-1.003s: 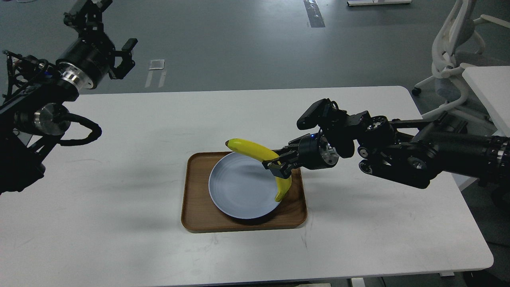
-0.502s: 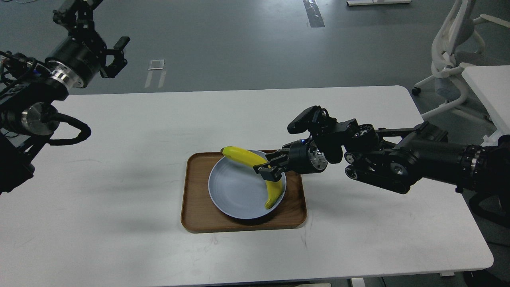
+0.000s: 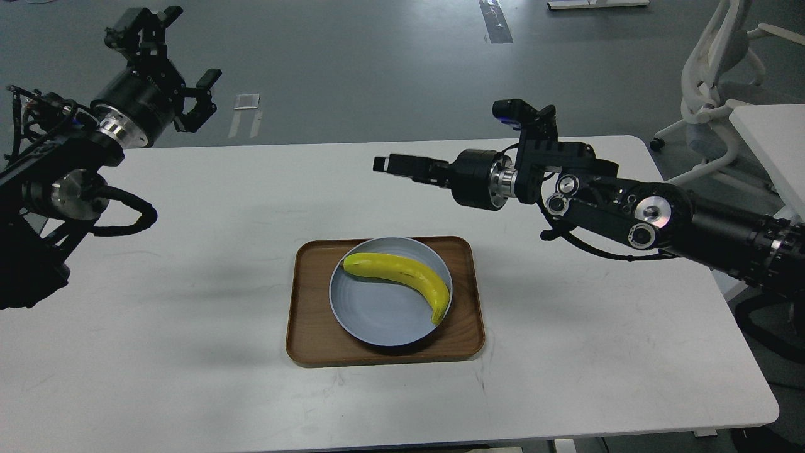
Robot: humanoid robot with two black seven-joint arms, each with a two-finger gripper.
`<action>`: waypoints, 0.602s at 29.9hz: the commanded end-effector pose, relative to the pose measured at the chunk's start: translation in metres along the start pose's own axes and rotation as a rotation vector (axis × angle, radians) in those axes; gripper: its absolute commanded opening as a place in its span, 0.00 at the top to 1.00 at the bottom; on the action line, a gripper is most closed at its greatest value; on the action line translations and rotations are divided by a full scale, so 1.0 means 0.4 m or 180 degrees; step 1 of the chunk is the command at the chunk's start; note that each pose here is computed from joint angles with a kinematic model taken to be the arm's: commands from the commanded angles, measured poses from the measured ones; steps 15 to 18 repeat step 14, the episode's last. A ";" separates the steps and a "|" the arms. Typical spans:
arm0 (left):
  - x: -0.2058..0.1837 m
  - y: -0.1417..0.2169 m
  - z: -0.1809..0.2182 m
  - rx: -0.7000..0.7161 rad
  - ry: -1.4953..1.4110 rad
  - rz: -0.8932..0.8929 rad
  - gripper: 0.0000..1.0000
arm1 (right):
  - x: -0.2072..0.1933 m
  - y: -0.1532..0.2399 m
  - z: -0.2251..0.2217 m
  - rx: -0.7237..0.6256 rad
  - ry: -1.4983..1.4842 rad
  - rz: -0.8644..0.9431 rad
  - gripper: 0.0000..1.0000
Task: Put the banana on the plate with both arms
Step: 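Lower the banana onto the plate and open the right gripper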
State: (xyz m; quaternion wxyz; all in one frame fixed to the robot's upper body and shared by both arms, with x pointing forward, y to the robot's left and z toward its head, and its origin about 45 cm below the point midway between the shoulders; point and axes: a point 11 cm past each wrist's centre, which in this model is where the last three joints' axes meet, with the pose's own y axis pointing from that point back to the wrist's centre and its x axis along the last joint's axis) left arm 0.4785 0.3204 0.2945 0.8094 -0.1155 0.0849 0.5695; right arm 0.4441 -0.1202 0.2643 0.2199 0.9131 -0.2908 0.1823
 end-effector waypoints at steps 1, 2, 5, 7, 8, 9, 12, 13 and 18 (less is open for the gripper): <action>-0.013 -0.005 -0.011 0.0006 0.0039 -0.0027 0.01 | 0.118 0.048 -0.004 0.0134 -0.1160 0.0626 0.01; -0.014 -0.005 -0.012 0.0007 0.0042 -0.0030 0.01 | 0.141 0.061 0.004 0.0146 -0.1349 0.0773 0.01; -0.030 -0.013 -0.022 0.0004 0.0098 -0.0060 0.01 | 0.235 0.124 0.082 0.0143 -0.2191 0.1498 0.00; -0.036 -0.016 -0.026 -0.0001 0.0136 -0.0069 0.01 | 0.257 0.161 0.140 0.0138 -0.2517 0.1775 0.00; -0.039 -0.018 -0.026 -0.0008 0.0147 -0.0073 0.01 | 0.259 0.172 0.157 0.0138 -0.2592 0.1830 0.00; -0.043 -0.019 -0.031 -0.0008 0.0177 -0.0076 0.01 | 0.250 0.190 0.192 0.0121 -0.2721 0.1903 0.00; -0.054 -0.017 -0.056 0.0032 0.0241 -0.0087 0.01 | 0.209 0.212 0.236 0.0182 -0.2985 0.1927 0.00; -0.056 -0.018 -0.060 0.0038 0.0250 -0.0091 0.01 | 0.205 0.218 0.242 0.0201 -0.3029 0.1948 0.00; -0.058 -0.018 -0.062 0.0033 0.0265 -0.0092 0.01 | 0.204 0.224 0.248 0.0223 -0.3072 0.1976 0.00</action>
